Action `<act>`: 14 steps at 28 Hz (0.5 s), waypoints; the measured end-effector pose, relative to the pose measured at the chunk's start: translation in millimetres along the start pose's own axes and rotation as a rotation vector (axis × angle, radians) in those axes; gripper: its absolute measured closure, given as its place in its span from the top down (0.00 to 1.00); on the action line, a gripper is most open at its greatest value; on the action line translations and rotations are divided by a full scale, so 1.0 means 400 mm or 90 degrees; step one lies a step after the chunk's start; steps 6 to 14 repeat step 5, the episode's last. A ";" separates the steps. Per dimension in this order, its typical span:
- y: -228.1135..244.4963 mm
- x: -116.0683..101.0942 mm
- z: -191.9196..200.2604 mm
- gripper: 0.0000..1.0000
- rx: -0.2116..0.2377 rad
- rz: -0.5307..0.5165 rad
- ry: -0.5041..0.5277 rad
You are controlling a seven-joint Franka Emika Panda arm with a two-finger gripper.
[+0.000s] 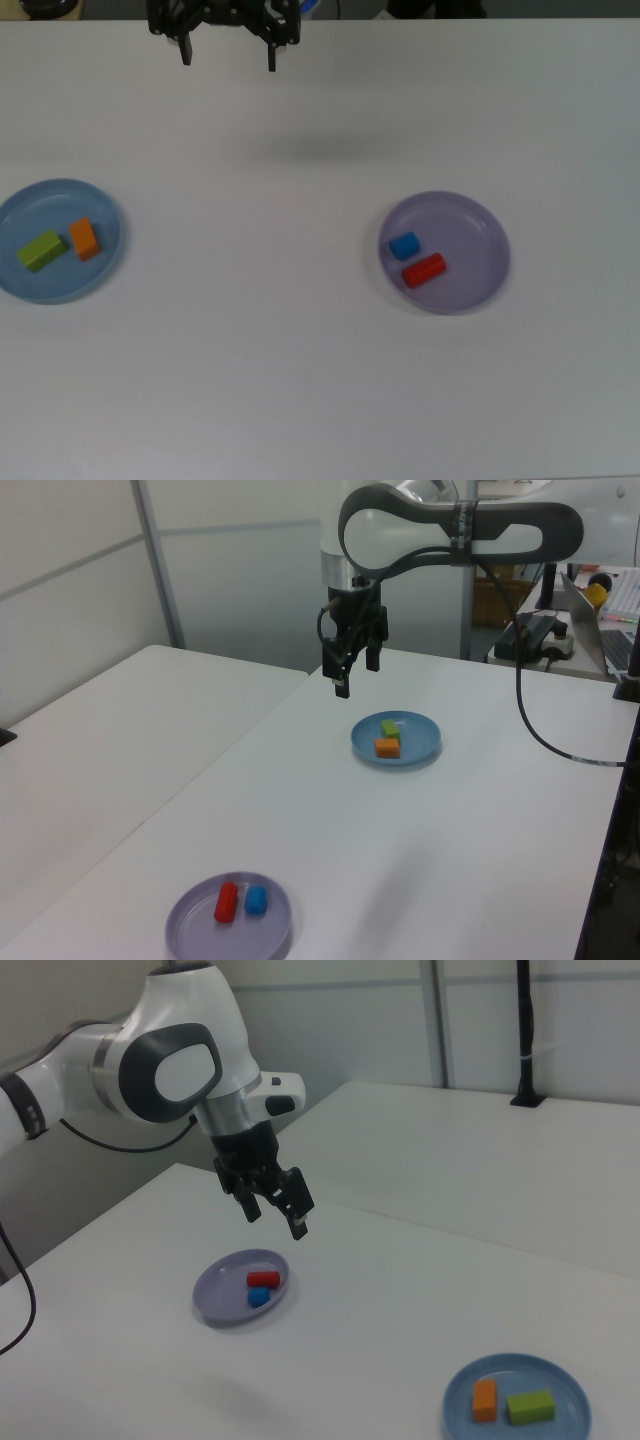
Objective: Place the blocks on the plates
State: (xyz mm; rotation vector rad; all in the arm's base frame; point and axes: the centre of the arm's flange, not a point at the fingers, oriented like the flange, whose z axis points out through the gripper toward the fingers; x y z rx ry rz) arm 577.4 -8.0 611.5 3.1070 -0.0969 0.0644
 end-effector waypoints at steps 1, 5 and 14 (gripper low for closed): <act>0.001 0.000 0.000 1.00 0.000 0.000 0.000; 0.005 0.000 0.000 1.00 0.000 0.002 0.000; 0.005 0.000 0.000 1.00 0.000 0.002 0.000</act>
